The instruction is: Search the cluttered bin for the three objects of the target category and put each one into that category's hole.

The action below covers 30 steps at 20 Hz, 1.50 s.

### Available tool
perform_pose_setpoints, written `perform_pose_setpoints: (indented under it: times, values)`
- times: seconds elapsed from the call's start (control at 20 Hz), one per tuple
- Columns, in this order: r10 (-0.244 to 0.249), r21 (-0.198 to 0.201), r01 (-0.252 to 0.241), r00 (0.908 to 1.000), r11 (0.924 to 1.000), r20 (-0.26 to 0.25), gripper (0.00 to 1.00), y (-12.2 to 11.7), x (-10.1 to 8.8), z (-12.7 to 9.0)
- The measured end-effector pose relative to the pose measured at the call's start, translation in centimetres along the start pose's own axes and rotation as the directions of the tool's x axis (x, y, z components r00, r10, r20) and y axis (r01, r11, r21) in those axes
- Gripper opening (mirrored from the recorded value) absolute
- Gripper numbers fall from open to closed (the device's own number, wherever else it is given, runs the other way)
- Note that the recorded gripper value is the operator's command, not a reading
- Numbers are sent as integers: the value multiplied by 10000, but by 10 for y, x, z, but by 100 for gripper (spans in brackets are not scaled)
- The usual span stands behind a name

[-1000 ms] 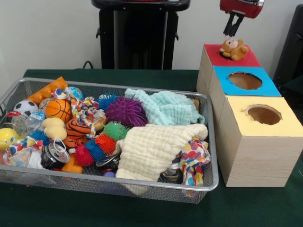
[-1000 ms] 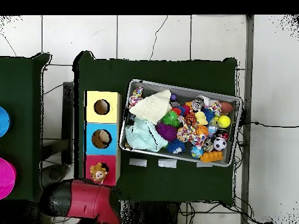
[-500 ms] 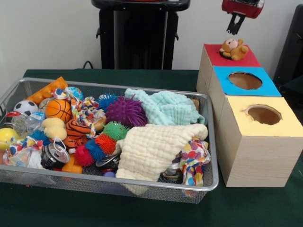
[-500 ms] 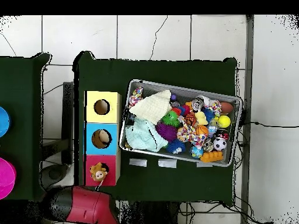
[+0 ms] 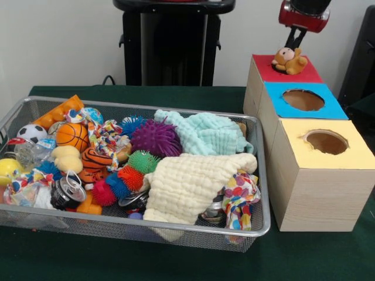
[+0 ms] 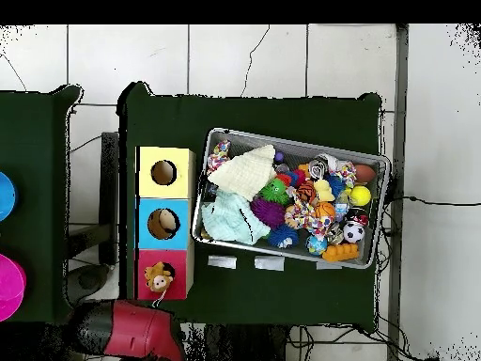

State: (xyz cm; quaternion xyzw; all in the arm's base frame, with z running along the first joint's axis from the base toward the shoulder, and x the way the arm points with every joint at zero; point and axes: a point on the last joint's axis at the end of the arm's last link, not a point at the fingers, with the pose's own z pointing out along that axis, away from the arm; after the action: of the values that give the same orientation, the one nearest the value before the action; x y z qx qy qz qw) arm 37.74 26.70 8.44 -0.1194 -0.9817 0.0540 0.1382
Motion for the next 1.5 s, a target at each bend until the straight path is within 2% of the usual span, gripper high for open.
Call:
perform_pose_setpoints:
  times: [0.2,0.25,0.4,0.7,1.05,1.5]
  values:
    - [-122,113,114,9971,9999,752,0,3,-6,11]
    - [-211,165,194,9935,9997,1115,0,5,-8,14]
    - [-340,271,304,9883,9992,1484,0,7,-8,19]
    - [-458,485,383,9854,9981,1640,0,7,-8,23]
    - [-481,544,394,9845,9977,1689,0,7,-7,23]
    - [-807,863,660,9804,9941,1798,0,5,-6,20]
